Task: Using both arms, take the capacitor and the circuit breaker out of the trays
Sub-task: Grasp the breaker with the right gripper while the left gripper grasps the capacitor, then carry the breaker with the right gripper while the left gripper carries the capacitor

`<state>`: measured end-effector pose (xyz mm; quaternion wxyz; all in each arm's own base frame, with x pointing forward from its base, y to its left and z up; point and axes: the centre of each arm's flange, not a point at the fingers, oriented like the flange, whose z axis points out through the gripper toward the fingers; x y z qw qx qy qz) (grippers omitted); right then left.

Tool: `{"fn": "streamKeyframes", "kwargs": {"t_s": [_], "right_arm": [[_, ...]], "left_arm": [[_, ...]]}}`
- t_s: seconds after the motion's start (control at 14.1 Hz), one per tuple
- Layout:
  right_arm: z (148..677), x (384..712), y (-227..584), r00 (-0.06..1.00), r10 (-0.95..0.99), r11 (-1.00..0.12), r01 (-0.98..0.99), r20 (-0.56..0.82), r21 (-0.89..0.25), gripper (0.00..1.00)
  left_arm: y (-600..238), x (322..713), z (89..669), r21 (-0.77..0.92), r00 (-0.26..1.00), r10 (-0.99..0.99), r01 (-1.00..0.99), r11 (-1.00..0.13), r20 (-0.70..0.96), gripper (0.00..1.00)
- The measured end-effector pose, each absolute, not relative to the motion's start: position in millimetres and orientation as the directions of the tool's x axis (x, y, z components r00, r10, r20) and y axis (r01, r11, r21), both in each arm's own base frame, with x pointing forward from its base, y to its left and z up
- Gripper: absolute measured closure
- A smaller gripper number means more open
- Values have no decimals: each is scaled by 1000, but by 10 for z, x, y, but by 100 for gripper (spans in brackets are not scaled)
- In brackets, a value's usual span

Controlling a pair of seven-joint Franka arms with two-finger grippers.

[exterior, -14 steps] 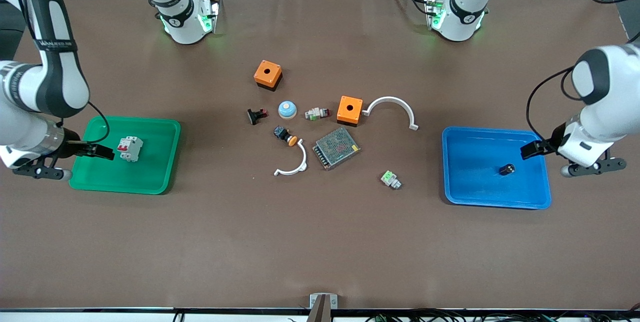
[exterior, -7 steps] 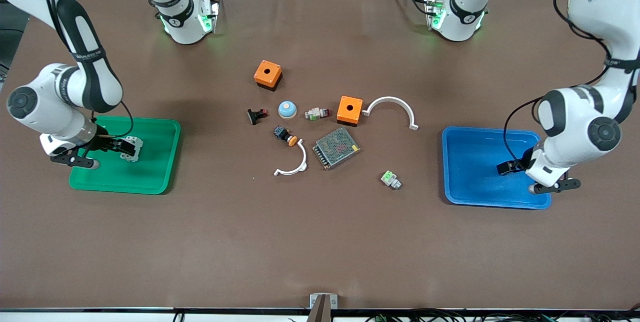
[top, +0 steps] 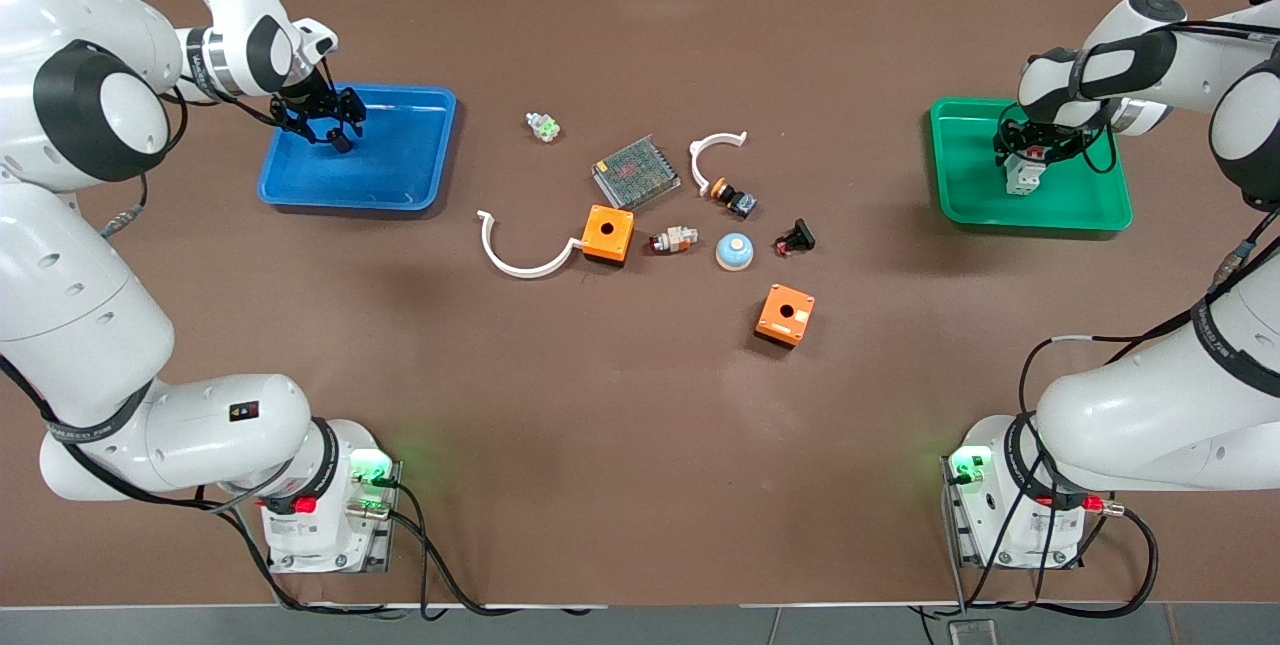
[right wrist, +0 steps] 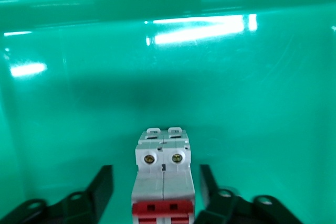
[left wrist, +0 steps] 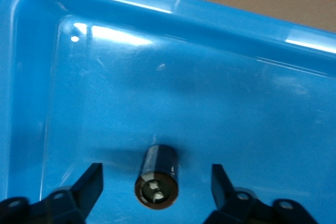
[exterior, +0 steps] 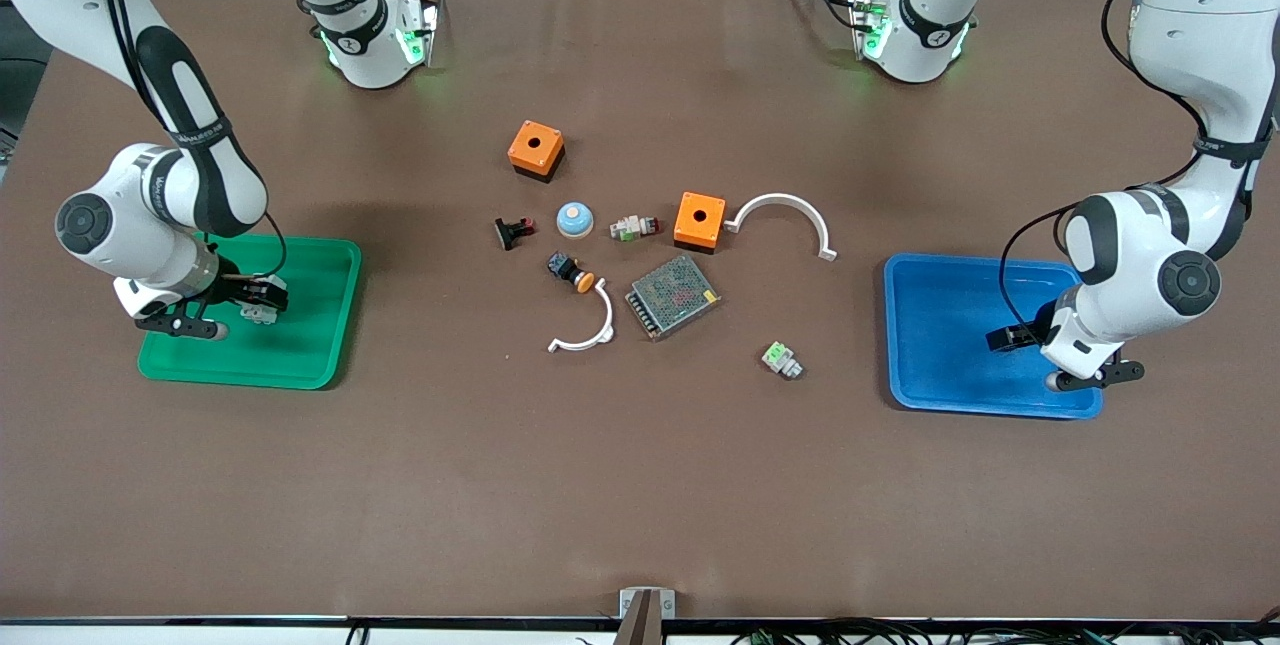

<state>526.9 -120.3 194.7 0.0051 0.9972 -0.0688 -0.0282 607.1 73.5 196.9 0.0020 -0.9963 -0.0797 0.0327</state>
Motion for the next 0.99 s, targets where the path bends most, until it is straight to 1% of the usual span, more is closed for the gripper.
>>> {"fn": "streamKeyframes", "kwargs": {"t_s": [0.07, 0.14, 0.21, 0.35, 0.43, 0.5, 0.71, 0.85, 0.99], "right_arm": [[1942, 5264, -1203, 989, -136, -991, -136, -59, 14, 44], [1941, 5262, -1205, 989, -136, -991, -135, -61, 14, 55], [1942, 5263, -1204, 989, -136, -991, -135, -62, 13, 61], [1983, 5294, -1168, 988, -127, -992, -127, -90, 8, 60], [2075, 5365, -1108, 987, -113, -994, -114, -114, 2, 60], [2231, 5475, -1002, 985, -92, -996, -93, -145, -5, 60], [2916, 5845, -439, 980, -41, -999, -46, -192, -18, 60], [3114, 5932, 188, 982, -35, -999, -40, -184, -23, 60], [3108, 5901, 928, 985, -20, -999, -25, -169, -28, 60]], "left_arm": [[740, 6067, 1958, -9, 985, 160, 159, -987, -67, 22], [738, 6064, 1946, -9, 985, 159, 159, -987, -69, 22], [734, 6060, 1927, -9, 985, 159, 159, -987, -72, 29], [729, 6051, 1885, -8, 984, 158, 158, -987, -79, 51], [722, 6050, 1875, -8, 984, 157, 157, -988, -81, 63], [709, 6055, 1879, -8, 985, 154, 154, -988, -80, 66], [614, 6157, 2006, 0, 989, 138, 138, -990, -50, 66], [401, 6276, 2283, 16, 994, 107, 107, -994, -27, 66], [26, 6325, 2654, 33, 997, 76, 77, -996, -33, 66]]}}
